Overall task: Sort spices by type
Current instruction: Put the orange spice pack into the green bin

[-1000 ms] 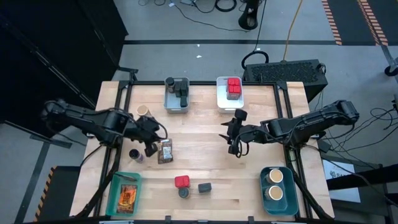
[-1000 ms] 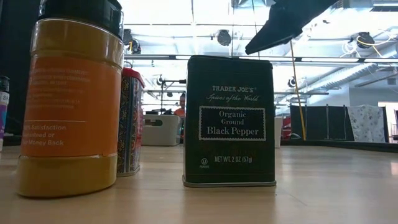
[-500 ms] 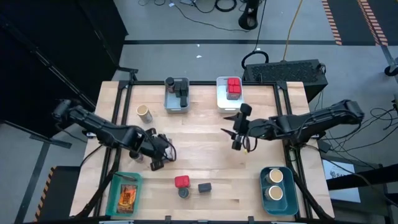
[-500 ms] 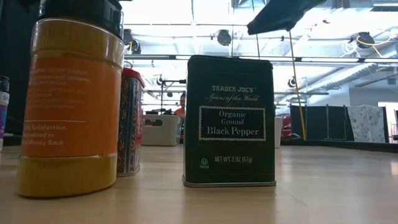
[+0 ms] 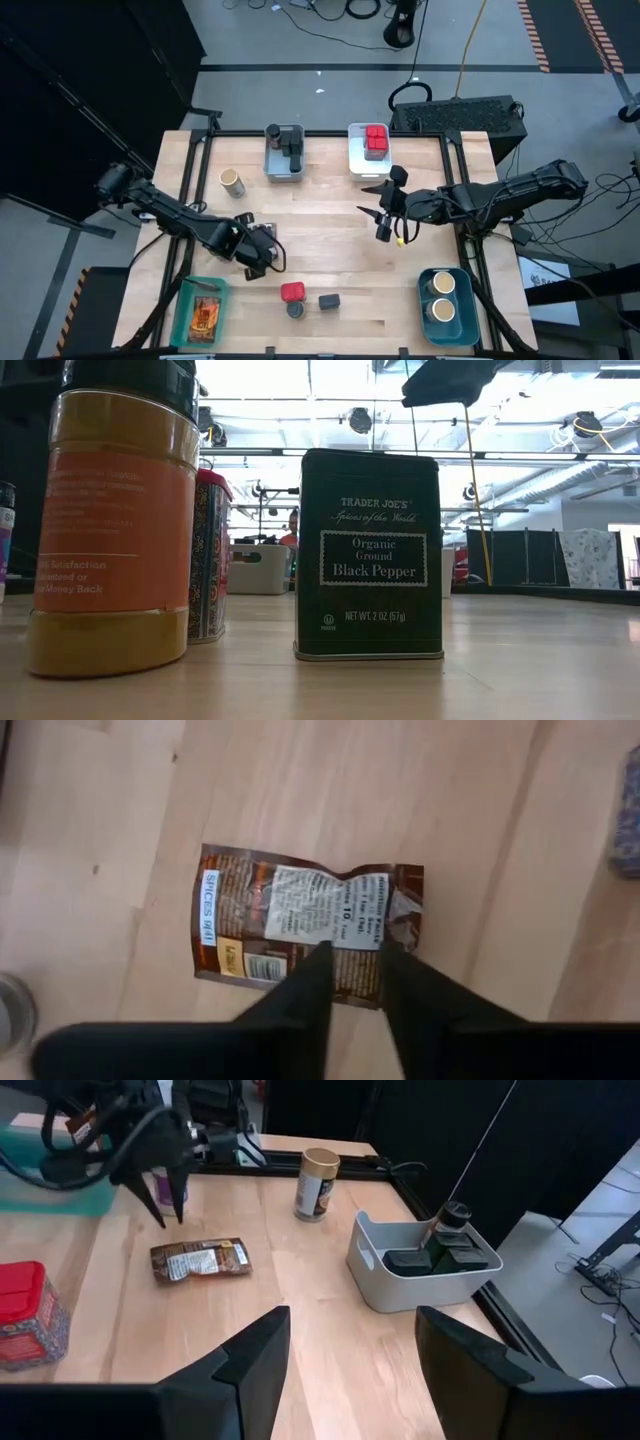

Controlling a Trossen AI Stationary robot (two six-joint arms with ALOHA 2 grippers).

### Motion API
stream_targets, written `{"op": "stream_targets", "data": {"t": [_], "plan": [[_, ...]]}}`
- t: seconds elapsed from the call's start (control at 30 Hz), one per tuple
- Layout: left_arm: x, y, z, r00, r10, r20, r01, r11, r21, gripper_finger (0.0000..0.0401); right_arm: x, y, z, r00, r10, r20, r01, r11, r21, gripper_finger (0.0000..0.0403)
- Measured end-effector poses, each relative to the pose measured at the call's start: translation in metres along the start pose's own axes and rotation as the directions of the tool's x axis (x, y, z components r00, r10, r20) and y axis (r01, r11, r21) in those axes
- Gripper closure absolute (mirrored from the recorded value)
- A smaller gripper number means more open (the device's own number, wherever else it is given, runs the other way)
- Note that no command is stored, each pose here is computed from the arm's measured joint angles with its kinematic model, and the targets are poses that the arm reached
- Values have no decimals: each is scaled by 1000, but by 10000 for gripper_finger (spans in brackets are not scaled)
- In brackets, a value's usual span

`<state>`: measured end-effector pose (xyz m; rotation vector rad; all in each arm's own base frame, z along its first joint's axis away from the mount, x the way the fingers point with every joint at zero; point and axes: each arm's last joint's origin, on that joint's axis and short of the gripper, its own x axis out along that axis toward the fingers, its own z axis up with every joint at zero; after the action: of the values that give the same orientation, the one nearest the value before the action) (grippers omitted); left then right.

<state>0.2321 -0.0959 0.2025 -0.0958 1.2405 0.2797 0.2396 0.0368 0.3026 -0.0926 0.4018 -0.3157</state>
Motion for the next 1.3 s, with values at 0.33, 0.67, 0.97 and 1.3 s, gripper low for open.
{"op": "stream_targets", "data": {"t": [0.33,0.67,0.97,1.3], "plan": [[25,-9,0,996,71,-49,-69,997,34,134,0,0,-1,1000,-1,-7,1,1000,-4,204],[56,-16,-8,989,66,-133,-57,996,72,118,0,0,-3,1000,-2,-26,2,1000,-5,204],[70,-12,-20,994,52,-99,-45,996,72,119,0,-1,-6,999,-4,-52,4,1000,-3,204],[72,-11,-20,995,62,-76,-53,992,112,238,0,-1,-5,999,-5,-50,4,1000,-2,204]]}}
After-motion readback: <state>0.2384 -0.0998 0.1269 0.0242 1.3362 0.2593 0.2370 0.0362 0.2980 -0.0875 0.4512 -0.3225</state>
